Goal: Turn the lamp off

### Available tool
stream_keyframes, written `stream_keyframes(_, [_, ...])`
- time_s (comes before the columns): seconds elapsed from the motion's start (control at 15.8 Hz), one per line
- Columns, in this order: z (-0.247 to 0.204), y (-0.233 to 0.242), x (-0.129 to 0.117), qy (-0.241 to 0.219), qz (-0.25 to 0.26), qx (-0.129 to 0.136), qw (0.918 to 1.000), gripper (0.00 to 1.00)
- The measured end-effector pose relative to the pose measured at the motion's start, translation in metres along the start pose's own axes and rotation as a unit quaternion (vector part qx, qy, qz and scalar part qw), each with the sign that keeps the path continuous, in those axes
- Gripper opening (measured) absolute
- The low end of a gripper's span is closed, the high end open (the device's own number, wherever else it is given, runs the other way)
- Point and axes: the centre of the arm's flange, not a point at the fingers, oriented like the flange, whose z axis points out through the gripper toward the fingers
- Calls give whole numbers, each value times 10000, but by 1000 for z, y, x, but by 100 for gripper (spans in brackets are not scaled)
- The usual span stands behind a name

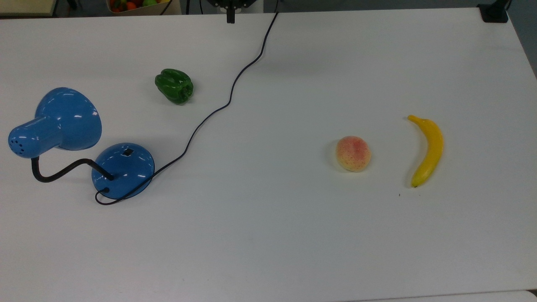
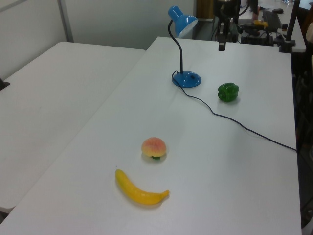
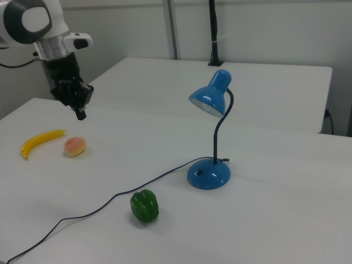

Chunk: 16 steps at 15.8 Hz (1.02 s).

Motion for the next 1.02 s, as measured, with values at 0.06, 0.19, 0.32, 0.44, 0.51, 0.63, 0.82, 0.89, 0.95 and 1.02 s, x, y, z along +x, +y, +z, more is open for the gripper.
stream_keyframes(0.06, [-3,-1,-3,-9,-10,1,10000,1])
stream_keyframes(0.19, [-8,-1,-7,-12,-10,4,10000,9])
stream_keyframes(0.32, [-10,3,-10,-52,20,4,10000,28])
stream_keyframes(0.44, [-14,11,-13,-55,97,9,9999,46])
stream_keyframes(0.51, [-18,17,-14,-61,140,11,9999,56])
stream_keyframes(0.63, [-26,27,-16,-30,167,15,9999,77])
stream_keyframes(0.82, [-29,30,-15,-3,175,15,9998,100])
stream_keyframes(0.89, [-28,30,-13,-16,153,13,9999,100])
stream_keyframes(0.95, [-26,30,-12,-27,103,12,9999,100])
stream_keyframes(1.02, [-26,31,-10,-31,10,10,10000,100])
